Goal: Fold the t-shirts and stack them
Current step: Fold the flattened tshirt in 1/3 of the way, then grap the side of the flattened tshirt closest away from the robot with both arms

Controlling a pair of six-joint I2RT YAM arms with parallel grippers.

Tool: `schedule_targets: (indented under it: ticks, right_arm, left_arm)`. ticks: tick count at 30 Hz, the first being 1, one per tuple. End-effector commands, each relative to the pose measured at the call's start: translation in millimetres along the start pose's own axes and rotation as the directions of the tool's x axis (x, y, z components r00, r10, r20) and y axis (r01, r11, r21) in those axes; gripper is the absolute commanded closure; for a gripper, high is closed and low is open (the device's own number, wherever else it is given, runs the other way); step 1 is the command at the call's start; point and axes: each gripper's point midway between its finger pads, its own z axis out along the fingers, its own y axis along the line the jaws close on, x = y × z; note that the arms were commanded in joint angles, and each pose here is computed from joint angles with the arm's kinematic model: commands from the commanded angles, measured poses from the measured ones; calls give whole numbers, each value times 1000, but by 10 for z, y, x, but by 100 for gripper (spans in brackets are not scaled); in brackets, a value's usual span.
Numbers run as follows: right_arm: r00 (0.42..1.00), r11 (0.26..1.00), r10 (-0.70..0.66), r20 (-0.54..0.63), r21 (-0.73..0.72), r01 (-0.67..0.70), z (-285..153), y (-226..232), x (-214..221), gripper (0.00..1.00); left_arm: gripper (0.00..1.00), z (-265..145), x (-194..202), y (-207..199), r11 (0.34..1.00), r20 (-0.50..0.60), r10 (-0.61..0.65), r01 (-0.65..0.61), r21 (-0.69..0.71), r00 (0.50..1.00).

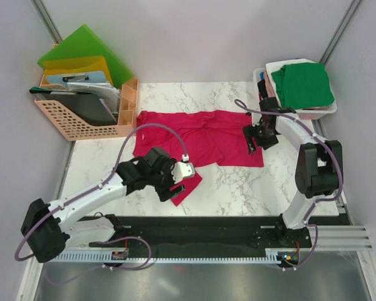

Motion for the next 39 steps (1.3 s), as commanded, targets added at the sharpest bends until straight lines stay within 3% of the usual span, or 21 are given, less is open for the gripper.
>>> schedule_targets:
  ticks: [1,9,17,21,27,31,39]
  right_arm:
    - [999,997,6,45,-82,-3,-58,148,-181,24]
    - [999,996,27,40,-90,-23,-16,151,-242,25]
    - [1000,997,23,20,-78,-21,59,116,-221,25]
    - [1000,995,31,4,-91,-31,122,133,-208,25]
    - [999,992,41,-11,-115,-42,184,168,-202,25]
    - [999,994,42,-18,-97,-43,211,133,-197,25]
    - [999,995,36,-33,-93,-39,239,126,-108,26]
  left_arm:
    - [21,27,-83,349,959,20,78,-69,-276,997]
    - [26,369,466,289,960,-142,98,-131,-249,985]
    - [28,235,275,93,979,-40,71,-77,-189,997]
    - [28,256,235,-17,974,7,146,-143,-175,989]
    - [24,394,337,-33,898,-51,336,-336,-284,941]
    - [24,539,331,-138,917,-55,325,-329,-225,944]
    - [23,581,125,-81,905,-23,346,-340,-254,938]
